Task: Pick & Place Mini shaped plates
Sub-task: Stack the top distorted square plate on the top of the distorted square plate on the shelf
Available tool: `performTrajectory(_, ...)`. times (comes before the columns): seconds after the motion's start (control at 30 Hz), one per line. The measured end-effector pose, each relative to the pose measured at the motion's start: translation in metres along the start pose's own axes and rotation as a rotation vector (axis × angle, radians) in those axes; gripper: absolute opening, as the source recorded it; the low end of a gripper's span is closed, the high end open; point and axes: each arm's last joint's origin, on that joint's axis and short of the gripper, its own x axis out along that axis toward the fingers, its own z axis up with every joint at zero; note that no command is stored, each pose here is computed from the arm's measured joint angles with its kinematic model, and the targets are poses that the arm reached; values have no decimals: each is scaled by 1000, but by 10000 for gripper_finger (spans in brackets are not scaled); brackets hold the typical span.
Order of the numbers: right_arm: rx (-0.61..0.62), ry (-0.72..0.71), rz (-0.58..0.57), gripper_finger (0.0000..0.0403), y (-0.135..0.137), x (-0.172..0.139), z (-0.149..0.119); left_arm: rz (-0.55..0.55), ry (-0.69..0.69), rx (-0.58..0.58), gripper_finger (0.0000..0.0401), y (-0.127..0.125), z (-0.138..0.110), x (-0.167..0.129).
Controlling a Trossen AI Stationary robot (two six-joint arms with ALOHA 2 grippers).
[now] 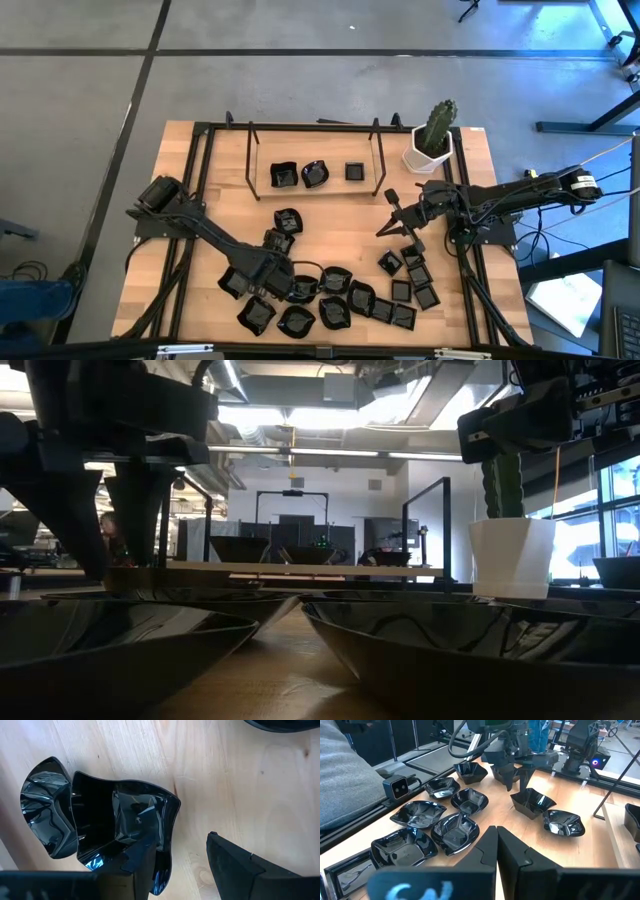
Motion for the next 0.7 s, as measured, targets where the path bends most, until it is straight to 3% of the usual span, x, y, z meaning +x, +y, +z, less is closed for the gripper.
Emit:
performTrajectory(0.5,0,0,0,5,0,0,0,-1,14,-69,169,13,3,4)
performTrajectory(0.7,-7,-9,-2,5,0,0,1,-75,50,-53,169,17,3,8)
